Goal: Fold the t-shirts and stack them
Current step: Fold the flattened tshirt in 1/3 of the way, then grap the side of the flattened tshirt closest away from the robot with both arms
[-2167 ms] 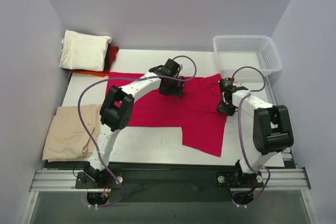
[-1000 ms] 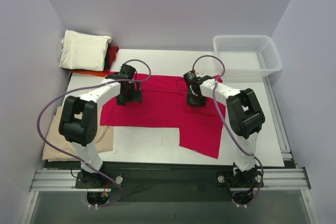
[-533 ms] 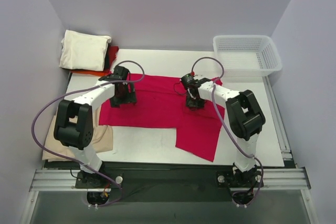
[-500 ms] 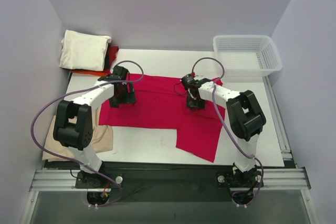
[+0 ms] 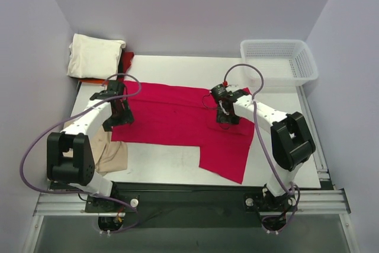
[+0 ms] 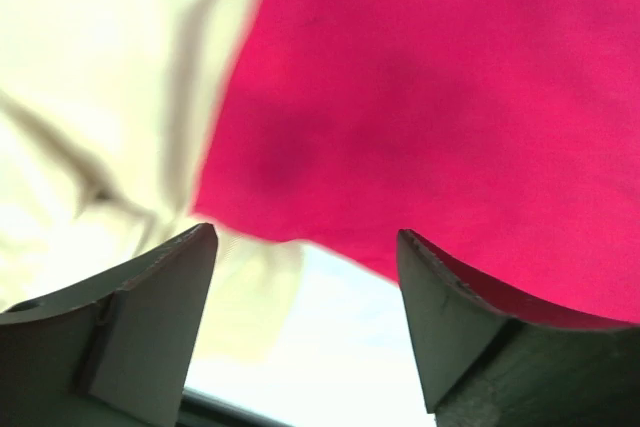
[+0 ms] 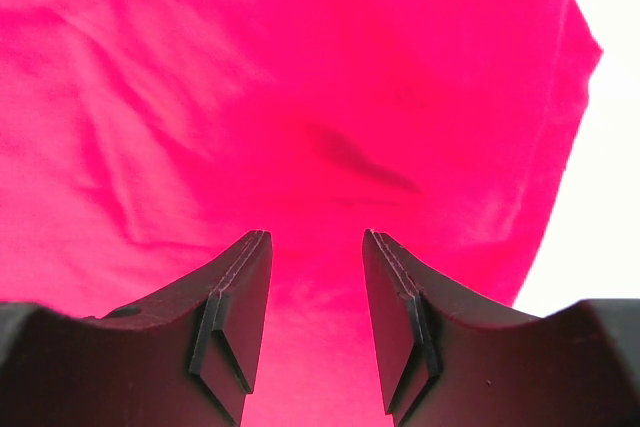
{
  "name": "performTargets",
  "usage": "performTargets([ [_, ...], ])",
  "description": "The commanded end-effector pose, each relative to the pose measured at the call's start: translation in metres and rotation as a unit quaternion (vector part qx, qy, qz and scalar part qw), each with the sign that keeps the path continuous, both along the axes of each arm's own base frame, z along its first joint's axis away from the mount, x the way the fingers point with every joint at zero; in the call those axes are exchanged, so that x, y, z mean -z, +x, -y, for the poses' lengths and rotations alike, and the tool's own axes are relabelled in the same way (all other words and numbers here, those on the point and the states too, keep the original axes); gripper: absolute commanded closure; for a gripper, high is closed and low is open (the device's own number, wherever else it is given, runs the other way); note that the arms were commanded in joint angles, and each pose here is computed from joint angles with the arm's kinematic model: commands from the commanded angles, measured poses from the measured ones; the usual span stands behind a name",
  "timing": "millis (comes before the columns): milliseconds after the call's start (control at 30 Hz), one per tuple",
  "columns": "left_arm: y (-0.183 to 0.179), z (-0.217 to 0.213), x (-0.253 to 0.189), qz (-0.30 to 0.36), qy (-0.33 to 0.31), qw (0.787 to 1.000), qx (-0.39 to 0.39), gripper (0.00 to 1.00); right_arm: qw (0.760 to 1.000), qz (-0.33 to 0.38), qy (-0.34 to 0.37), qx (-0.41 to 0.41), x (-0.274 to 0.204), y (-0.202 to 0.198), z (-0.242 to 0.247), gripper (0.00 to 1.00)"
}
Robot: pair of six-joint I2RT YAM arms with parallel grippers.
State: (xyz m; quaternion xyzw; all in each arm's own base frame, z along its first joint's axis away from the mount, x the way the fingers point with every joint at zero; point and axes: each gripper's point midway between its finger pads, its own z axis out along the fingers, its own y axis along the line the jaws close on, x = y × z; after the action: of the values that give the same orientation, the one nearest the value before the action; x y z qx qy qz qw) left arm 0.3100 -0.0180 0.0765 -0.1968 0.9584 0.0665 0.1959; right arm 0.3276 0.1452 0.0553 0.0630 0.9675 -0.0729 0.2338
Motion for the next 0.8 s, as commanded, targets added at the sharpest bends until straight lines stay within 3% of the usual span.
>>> performTargets([
  [0, -0.032, -0.031, -0.007, -0.018, 0.028, 0.998, -0.06, 0.18, 1.0, -0.023, -0.015, 0.008, 0.0, -0.027, 0.012, 0.58],
  [200, -0.058, -0.044, 0.002, -0.034, 0.008, 0.995, -0.092, 0.32, 0.999, -0.035, -0.021, 0.014, 0.008, -0.043, 0.019, 0.58],
  [500, -0.068, -0.042, 0.028, -0.049, -0.05, 0.99, -0.126, 0.5, 0.999, -0.04, -0.027, 0.009, 0.012, -0.048, 0.019, 0.58],
  [767, -0.054, -0.042, 0.032, -0.022, -0.073, 0.988, -0.132, 0.52, 0.999, -0.046, -0.03, -0.001, 0.013, -0.047, 0.017, 0.58],
])
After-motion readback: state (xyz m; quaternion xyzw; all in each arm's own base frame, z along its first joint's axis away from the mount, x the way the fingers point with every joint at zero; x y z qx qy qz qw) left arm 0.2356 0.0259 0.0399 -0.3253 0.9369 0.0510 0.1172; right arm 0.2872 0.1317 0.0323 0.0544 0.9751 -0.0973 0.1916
